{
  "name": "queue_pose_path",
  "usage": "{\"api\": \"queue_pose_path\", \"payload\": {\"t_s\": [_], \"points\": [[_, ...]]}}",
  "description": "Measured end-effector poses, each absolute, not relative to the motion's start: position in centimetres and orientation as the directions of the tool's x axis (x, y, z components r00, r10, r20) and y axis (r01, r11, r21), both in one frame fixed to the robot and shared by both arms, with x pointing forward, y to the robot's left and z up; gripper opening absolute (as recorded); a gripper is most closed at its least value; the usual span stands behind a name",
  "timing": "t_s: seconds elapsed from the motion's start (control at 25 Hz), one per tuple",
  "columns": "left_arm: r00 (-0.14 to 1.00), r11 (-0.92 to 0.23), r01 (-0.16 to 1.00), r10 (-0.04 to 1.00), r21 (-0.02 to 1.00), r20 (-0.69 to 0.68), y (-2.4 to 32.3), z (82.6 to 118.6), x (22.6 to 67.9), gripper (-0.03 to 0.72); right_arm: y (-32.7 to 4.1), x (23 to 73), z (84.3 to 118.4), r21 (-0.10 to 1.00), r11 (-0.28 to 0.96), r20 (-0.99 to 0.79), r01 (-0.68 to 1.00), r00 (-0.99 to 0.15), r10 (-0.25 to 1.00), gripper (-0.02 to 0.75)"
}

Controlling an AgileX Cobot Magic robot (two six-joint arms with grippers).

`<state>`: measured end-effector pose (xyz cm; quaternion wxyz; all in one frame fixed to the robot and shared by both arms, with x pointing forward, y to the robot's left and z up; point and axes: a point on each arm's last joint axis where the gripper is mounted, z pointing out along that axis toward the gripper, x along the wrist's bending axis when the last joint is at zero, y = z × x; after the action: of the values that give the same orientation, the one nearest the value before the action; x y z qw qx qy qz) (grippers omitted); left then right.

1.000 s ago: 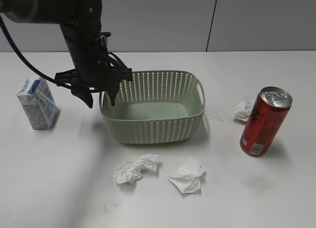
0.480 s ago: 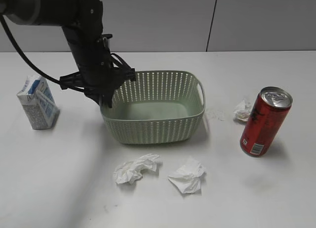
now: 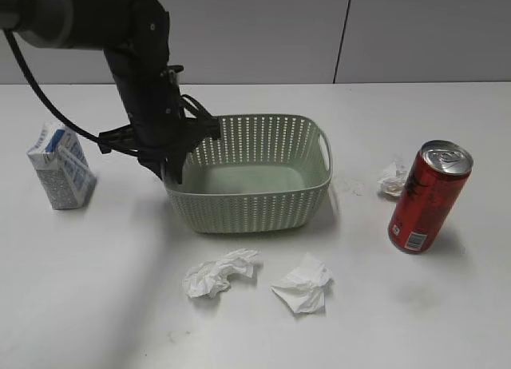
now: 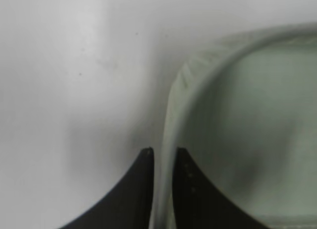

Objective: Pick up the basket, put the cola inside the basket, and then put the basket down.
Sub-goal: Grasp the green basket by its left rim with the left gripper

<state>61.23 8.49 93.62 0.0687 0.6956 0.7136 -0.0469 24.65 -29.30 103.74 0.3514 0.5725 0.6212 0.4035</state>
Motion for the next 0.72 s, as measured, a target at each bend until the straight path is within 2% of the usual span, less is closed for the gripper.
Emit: {"api": "queue_pose_path", "payload": {"t_s": [0.12, 0.32, 0.72], "points": [[-0.026, 0.03, 0.999, 0.986, 0.023, -0.165, 8.5, 93.5, 61.2, 0.106, -29.3, 24.6, 103.7, 0.904, 0.018, 0.026, 0.428, -0.097, 0.995, 0.586], [-0.029, 0.032, 0.999, 0.986, 0.013, -0.167, 8.4, 93.5, 61.1, 0.01, -29.3, 24.6, 103.7, 0.904, 0.017, 0.027, 0.428, -0.097, 0.995, 0.586], [-0.061, 0.066, 0.998, 0.973, 0.014, -0.221, 8.6, 95.3, 61.0, 0.004, -29.3, 24.6, 103.7, 0.904, 0.016, 0.028, 0.428, -0.096, 0.995, 0.586]]}}
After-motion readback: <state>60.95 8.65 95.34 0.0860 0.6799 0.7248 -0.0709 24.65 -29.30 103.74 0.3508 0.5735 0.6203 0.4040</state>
